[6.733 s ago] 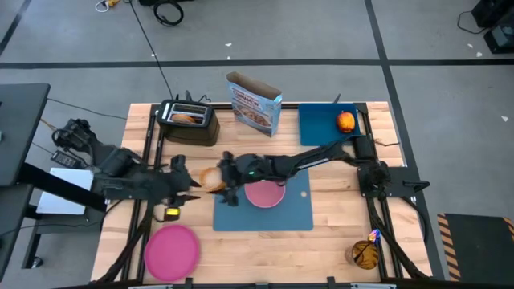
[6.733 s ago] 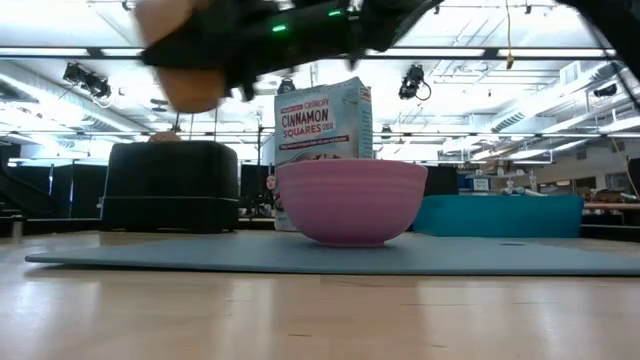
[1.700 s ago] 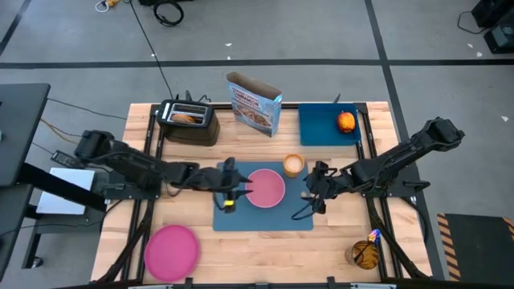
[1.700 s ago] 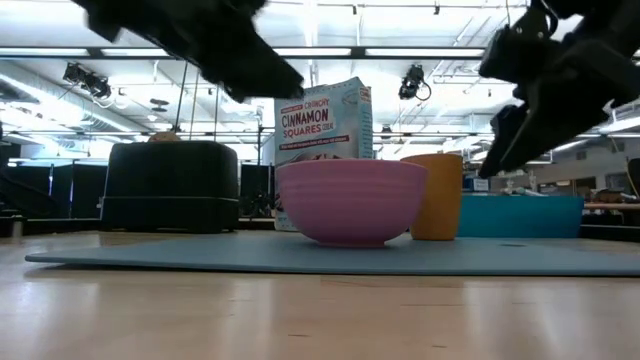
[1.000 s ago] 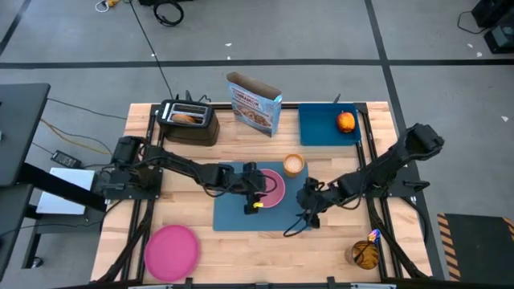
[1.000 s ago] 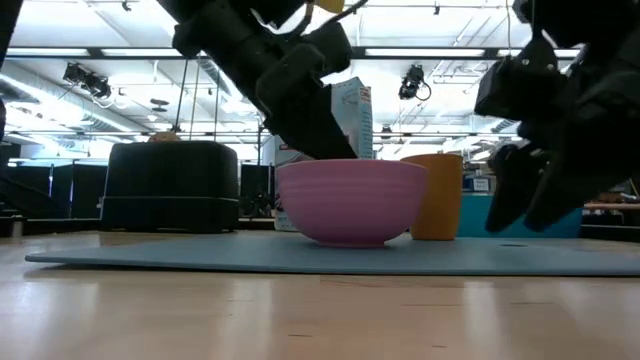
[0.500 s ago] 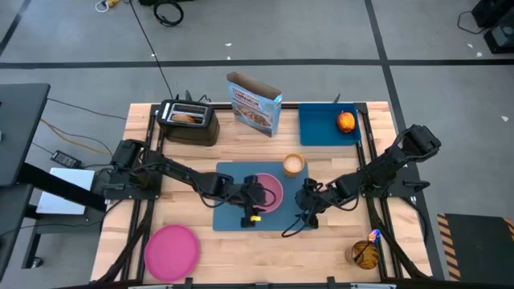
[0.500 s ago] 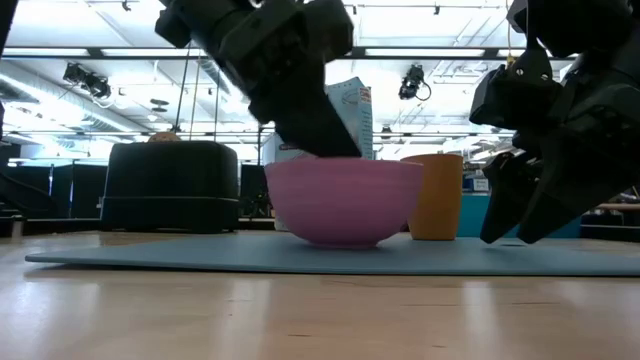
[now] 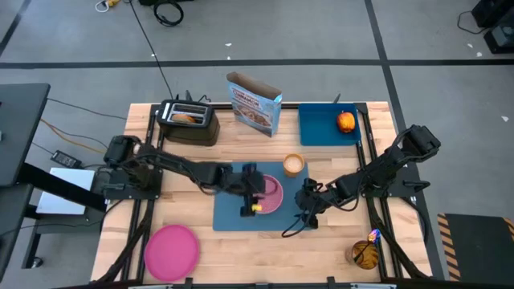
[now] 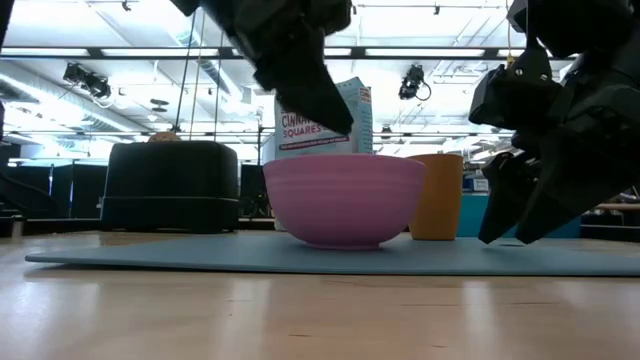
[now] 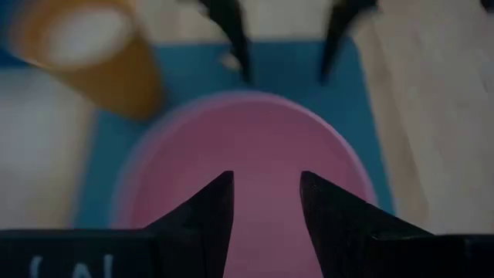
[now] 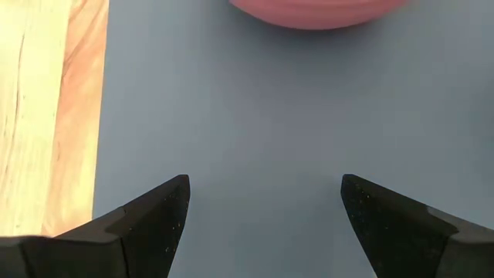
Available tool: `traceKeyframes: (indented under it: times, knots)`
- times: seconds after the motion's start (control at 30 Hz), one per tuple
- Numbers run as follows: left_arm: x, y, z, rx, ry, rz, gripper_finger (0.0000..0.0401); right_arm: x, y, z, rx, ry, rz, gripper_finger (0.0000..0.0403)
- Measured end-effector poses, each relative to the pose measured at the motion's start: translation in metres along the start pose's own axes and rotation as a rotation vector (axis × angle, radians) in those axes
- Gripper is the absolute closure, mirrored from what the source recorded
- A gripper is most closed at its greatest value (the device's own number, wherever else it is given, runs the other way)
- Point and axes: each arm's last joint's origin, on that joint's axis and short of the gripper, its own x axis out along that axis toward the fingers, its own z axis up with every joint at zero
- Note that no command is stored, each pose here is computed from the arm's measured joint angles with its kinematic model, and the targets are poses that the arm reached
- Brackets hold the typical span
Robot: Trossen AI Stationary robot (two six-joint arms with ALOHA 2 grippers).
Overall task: Arrange a breakfast setting
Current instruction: Put the apple on the blue cutting board to the top left of the pink bowl
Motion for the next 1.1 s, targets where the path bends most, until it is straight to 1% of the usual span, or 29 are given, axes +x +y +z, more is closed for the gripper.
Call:
traceKeyframes:
  times: [0.07, 0.13, 0.23, 0.3, 0.37, 0.47, 0.57, 0.67, 0.77, 0.87, 0.9, 0.93, 1.03, 1.1]
  knots:
    - [-0.012, 0.011, 0.008, -0.002, -0.043, 0.02, 0.0244, -0.005, -0.001, 0.001, 0.0, 0.001, 0.001, 0.006]
    - [-0.025, 0.02, 0.016, -0.014, -0.093, 0.028, 0.0244, -0.016, -0.002, 0.005, 0.013, -0.023, 0.013, 0.0064]
    - [-0.042, 0.023, 0.028, 0.014, -0.192, 0.018, 0.0244, -0.038, -0.006, 0.009, 0.038, -0.038, 0.022, 0.0071]
    - [-0.049, 0.022, 0.035, 0.032, -0.257, -0.024, 0.0244, -0.055, -0.01, 0.009, 0.055, -0.028, 0.014, 0.0075]
    - [-0.052, 0.02, 0.04, 0.056, -0.333, -0.108, 0.0244, -0.075, -0.014, 0.015, 0.077, -0.031, -0.027, 0.0079]
    - [-0.054, 0.017, 0.045, 0.092, -0.435, -0.19, 0.0244, -0.109, -0.021, 0.029, 0.108, -0.083, -0.126, 0.0084]
    - [-0.051, 0.017, 0.041, 0.094, -0.45, -0.196, 0.0244, -0.138, -0.035, 0.037, 0.152, -0.14, -0.27, 0.0089]
    - [-0.047, 0.012, 0.033, 0.096, -0.437, -0.208, 0.0244, -0.156, -0.054, 0.042, 0.259, -0.162, -0.389, 0.0094]
    - [-0.044, -0.005, 0.021, 0.141, -0.412, -0.247, 0.0244, -0.162, -0.076, 0.042, 0.419, -0.137, -0.497, 0.0098]
    - [-0.041, -0.021, 0.009, 0.164, -0.417, -0.286, 0.0244, -0.162, -0.102, 0.038, 0.614, -0.102, -0.636, 0.0104]
    - [-0.041, -0.025, 0.006, 0.167, -0.425, -0.295, 0.0244, -0.162, -0.111, 0.037, 0.656, -0.083, -0.681, 0.0106]
    - [-0.041, -0.029, 0.004, 0.162, -0.436, -0.302, 0.0244, -0.161, -0.119, 0.037, 0.678, -0.061, -0.721, 0.0107]
    - [-0.041, -0.042, -0.004, 0.155, -0.45, -0.34, 0.0244, -0.156, -0.139, 0.039, 0.675, -0.003, -0.797, 0.0104]
    - [-0.042, -0.052, -0.011, 0.169, -0.44, -0.365, 0.0244, -0.152, -0.153, 0.041, 0.723, 0.004, -0.834, 0.0097]
